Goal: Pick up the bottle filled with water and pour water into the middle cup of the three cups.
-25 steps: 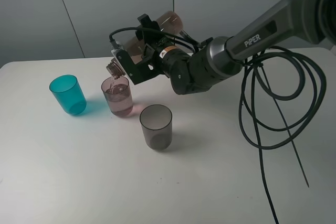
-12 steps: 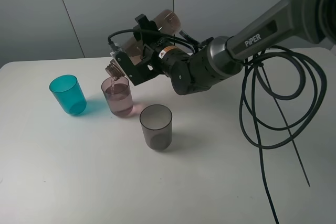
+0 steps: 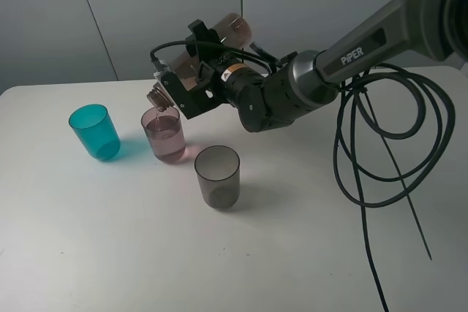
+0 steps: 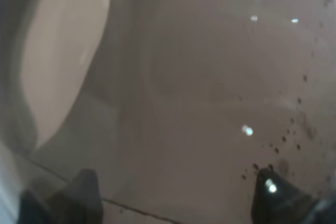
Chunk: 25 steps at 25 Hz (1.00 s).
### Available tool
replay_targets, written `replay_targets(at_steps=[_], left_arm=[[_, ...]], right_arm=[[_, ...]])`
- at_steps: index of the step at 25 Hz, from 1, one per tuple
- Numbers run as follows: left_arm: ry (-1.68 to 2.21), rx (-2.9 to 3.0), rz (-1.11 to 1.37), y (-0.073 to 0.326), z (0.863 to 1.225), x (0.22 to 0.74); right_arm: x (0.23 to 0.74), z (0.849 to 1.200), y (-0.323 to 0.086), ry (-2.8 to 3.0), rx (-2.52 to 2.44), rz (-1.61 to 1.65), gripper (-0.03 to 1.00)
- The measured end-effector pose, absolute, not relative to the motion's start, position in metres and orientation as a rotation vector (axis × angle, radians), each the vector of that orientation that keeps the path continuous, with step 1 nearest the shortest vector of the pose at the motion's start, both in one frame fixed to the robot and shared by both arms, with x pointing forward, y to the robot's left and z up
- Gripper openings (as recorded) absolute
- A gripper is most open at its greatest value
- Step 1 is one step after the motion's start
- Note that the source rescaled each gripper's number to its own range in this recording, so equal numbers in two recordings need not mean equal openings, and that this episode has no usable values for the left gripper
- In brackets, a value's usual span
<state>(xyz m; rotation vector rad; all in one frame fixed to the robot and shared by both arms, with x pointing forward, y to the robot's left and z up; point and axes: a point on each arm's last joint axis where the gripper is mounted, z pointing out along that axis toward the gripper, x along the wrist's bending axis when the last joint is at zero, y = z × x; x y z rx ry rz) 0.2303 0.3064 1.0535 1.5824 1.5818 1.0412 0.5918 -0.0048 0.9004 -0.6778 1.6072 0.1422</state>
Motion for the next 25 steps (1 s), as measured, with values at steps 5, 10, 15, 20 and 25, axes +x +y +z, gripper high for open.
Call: replay_targets(at_steps=[5, 10, 15, 20, 25], left_arm=[[1.582, 1.582, 1.041, 0.306, 1.053, 0.230], [1.582, 1.582, 1.041, 0.306, 1.053, 0.230], [1.582, 1.582, 1.041, 0.306, 1.053, 0.230], [1.582, 1.582, 1.041, 0.306, 1.053, 0.230], [1.582, 1.583, 1.043, 0.307, 1.053, 0.230]], right_arm=[[0.592, 0.899, -0.007, 1.643, -0.644, 0.148, 0.00], [0.594, 0.897, -0.009, 1.717, -0.479, 0.249, 0.00], [0.595, 0.896, -0.013, 1.777, -0.310, 0.327, 0.00], [0.589, 0.902, -0.016, 1.883, -0.153, 0.468, 0.00], [0.572, 0.926, -0.036, 1.916, 0.097, 0.654, 0.00]])
